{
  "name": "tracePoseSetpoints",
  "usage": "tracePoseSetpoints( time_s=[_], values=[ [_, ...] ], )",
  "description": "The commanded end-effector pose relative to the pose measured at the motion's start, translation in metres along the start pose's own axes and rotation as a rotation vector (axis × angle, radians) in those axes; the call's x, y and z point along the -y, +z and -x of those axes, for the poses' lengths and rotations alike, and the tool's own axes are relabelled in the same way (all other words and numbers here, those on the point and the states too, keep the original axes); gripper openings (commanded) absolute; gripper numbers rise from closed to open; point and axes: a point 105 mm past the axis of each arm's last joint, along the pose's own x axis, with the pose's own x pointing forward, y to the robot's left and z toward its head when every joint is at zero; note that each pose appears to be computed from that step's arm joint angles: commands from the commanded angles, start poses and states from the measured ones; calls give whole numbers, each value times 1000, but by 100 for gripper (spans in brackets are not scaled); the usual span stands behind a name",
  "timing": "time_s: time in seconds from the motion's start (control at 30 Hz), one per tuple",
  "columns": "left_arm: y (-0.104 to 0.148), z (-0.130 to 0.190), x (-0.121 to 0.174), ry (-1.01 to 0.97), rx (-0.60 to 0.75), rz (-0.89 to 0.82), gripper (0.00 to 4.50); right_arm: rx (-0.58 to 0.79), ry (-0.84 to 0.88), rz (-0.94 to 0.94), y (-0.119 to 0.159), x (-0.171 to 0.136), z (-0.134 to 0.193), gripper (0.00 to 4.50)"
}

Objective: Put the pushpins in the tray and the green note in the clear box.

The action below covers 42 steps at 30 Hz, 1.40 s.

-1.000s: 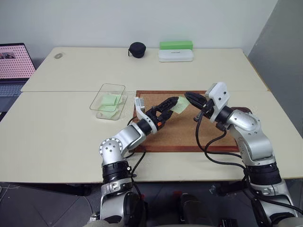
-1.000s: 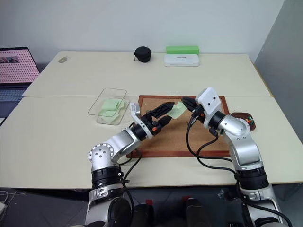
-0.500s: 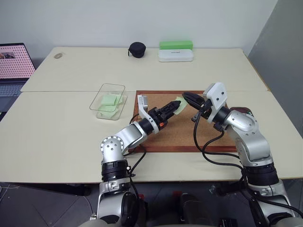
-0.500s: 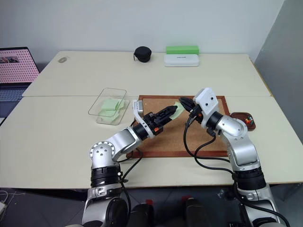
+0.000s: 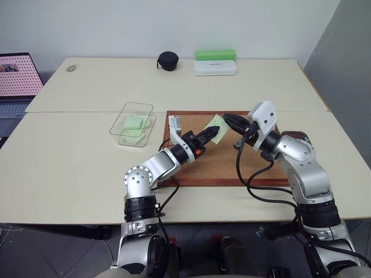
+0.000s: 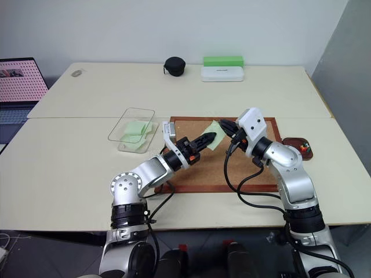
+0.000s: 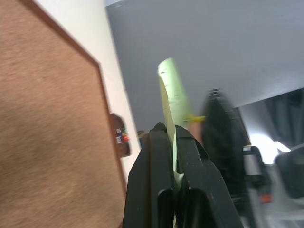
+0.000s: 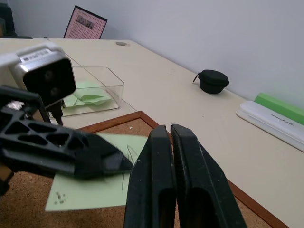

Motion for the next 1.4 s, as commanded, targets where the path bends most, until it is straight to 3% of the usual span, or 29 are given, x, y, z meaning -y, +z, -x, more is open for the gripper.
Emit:
tracePoseSetpoints(
  time_s=[0.03, 0.17, 0.27, 0.53, 0.63, 0.97, 1.4],
  values=[
    [4, -1, -15, 94, 11, -51, 3, 75, -39, -17, 23, 5, 5, 0],
    [4, -1, -26, 146, 16, -64, 3, 74, -54, -35, 25, 5, 9, 0],
    [4, -3, -20, 144, 4, -181, 3, 33, -118, -43, 17, 15, 17, 0],
    [-37, -21, 30, -59, -252, -1115, 3, -359, -570, 24, -60, 100, 89, 0],
    [-60, -23, 37, -189, -353, -1359, 3, -452, -683, -17, -85, 122, 118, 0],
    [-61, -35, 31, -237, -367, -1481, 3, -466, -754, -275, -114, 140, 130, 0],
    [-59, -28, 23, -208, -369, -1475, 0, -473, -757, -268, -116, 141, 132, 296]
  ],
)
